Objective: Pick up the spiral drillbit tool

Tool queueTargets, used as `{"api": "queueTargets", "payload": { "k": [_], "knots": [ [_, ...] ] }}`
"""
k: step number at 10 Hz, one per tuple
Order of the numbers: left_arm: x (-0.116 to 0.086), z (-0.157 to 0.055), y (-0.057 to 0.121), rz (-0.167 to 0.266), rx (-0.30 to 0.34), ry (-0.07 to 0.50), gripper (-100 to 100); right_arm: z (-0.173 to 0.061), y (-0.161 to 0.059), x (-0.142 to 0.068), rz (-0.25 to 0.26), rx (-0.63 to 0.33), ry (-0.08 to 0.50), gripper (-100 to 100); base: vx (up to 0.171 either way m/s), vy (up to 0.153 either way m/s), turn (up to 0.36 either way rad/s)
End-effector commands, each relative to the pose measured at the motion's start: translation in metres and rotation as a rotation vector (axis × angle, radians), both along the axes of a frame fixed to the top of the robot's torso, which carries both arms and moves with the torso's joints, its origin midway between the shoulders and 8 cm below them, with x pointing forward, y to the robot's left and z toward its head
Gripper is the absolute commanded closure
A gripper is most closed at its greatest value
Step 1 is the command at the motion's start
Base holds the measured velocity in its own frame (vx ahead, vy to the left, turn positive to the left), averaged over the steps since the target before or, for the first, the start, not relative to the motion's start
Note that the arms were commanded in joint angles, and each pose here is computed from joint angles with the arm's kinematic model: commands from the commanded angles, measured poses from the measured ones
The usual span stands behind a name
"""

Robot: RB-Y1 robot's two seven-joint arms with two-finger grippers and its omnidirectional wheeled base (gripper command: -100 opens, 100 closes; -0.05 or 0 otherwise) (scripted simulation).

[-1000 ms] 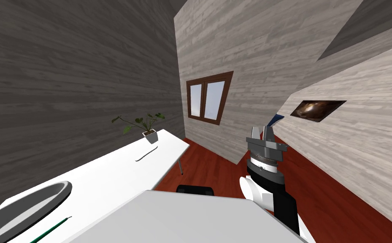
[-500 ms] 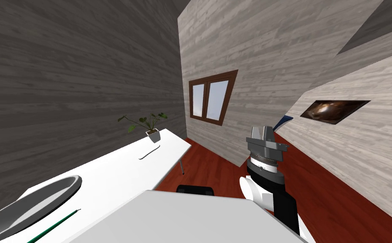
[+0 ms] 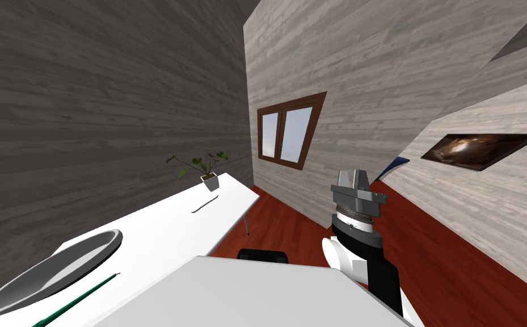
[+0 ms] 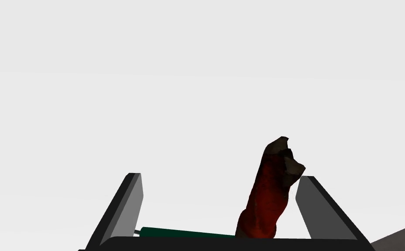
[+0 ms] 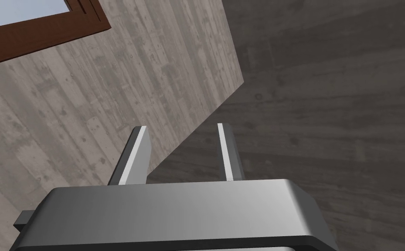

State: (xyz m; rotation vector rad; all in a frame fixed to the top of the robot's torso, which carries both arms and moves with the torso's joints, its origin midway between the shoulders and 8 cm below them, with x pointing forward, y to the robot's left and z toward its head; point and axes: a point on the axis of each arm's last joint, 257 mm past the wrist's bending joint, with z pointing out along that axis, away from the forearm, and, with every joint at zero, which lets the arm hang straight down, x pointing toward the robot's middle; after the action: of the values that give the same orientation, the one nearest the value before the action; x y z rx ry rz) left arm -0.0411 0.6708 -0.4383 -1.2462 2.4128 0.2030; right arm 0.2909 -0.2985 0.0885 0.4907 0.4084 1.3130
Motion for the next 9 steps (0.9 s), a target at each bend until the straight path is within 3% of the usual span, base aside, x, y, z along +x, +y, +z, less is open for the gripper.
{"api": "queueTargets", "payload": {
  "k": [1,3,4,7,8,9],
  "knots": [
    [0.001,-0.001,-0.002,-0.008,0.001,0.003,-100,0.0,0.0,0.0,0.0,0.0,0.0,0,0.016,0.005,-0.02],
    [0.003,0.0,0.0,0.012,0.003,-0.012,-100,0.0,0.0,0.0,0.0,0.0,0.0,0,0.002,-0.001,-0.016],
    [0.024,0.0,0.0,-0.05,0.007,-0.002,-100,0.0,0.0,0.0,0.0,0.0,0.0,0,0.025,0.017,0.291],
    [0.019,-0.002,-0.002,-0.049,0.011,0.002,-100,0.0,0.0,0.0,0.0,0.0,0.0,0,0.02,0.007,0.033],
    [0.02,-0.001,-0.001,-0.025,0.008,-0.009,-100,0.0,0.0,0.0,0.0,0.0,0.0,0,0.0,0.0,0.0],
    [0.039,0.001,0.0,-0.087,0.015,0.003,-100,0.0,0.0,0.0,0.0,0.0,0.0,0,0.024,0.018,0.264]
  ]
}}
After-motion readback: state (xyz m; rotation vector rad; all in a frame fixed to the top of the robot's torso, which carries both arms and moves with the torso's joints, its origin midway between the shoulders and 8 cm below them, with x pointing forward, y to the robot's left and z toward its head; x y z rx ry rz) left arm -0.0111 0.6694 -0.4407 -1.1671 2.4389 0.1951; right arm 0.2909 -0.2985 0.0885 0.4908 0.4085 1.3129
